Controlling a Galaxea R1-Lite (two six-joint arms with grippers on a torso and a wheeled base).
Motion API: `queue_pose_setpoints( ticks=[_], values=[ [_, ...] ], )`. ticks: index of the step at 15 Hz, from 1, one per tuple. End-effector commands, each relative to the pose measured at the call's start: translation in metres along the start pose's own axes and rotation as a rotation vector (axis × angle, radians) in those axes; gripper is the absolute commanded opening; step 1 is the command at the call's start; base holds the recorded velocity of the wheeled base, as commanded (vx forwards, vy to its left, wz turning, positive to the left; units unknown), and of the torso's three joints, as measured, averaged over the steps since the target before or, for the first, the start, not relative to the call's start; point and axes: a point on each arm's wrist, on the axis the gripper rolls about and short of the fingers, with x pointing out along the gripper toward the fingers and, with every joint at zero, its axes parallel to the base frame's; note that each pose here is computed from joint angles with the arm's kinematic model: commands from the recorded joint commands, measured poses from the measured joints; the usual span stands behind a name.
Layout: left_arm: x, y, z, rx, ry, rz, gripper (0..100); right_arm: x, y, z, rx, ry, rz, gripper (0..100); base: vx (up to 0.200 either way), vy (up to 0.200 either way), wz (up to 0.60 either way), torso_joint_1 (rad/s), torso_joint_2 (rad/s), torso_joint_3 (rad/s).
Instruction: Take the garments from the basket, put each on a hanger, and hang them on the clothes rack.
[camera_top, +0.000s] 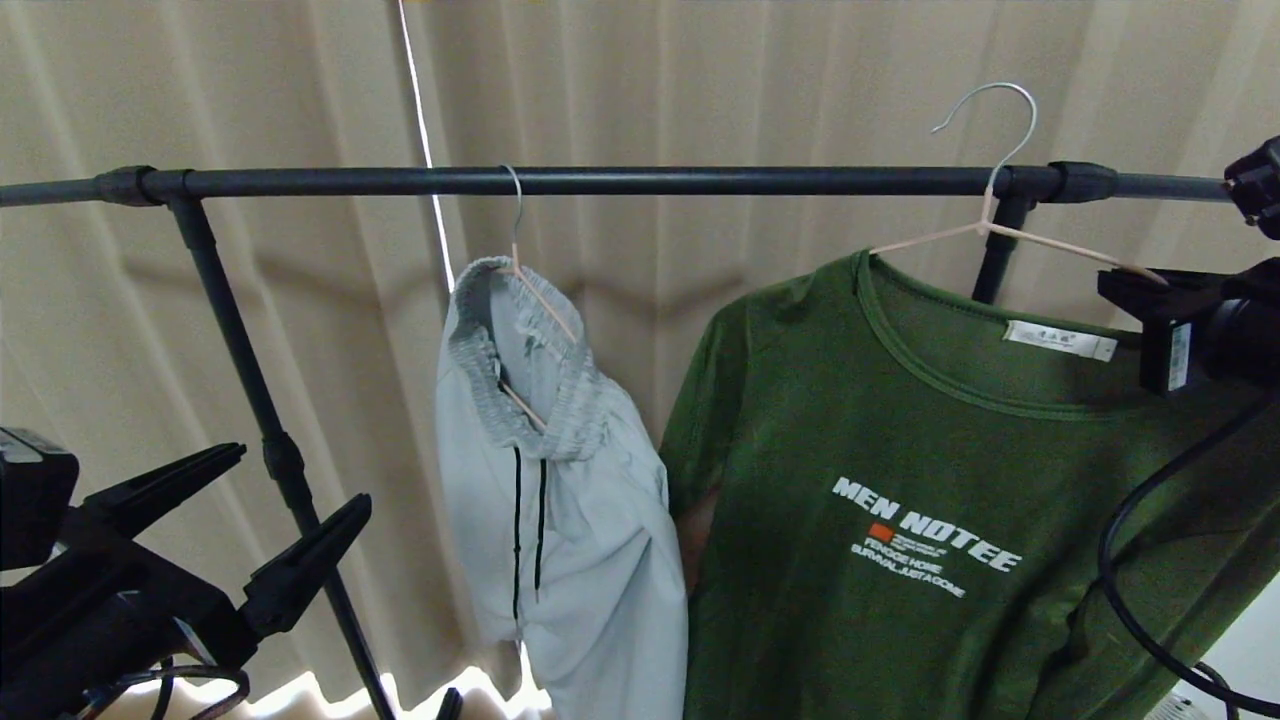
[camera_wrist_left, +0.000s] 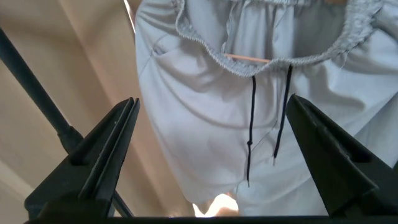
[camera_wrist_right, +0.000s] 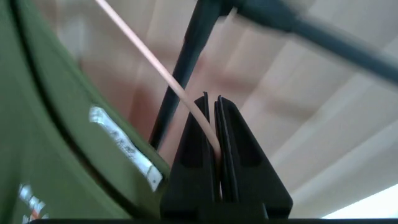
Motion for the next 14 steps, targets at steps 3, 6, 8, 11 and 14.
queue_pose_setpoints(
  ticks=[3,6,8,11,14],
  values=[
    [-0.002,0.000,-0.001,0.004,-0.001,-0.001,100,0.033,0.009,-0.010,-0.016,0.085,-0.026,0,0.000,0.000,0.00,0.000,0.00,0.000],
    [-0.002,-0.001,-0.002,0.004,0.005,-0.005,100,0.045,0.021,-0.013,-0.032,0.126,-0.065,0,0.000,0.000,0.00,0.000,0.00,0.000],
    [-0.002,-0.001,-0.002,0.004,0.005,-0.003,100,0.045,0.028,-0.013,-0.039,0.129,-0.047,0,0.000,0.000,0.00,0.000,0.00,0.000],
    [-0.002,-0.001,-0.003,0.004,0.006,-0.005,100,0.045,0.034,-0.014,-0.045,0.132,-0.025,0,0.000,0.000,0.00,0.000,0.00,0.000],
    [-0.002,-0.001,-0.003,0.005,0.011,-0.006,100,0.043,0.049,-0.014,-0.055,0.125,0.037,0,0.000,0.000,0.00,0.000,0.00,0.000]
  ],
)
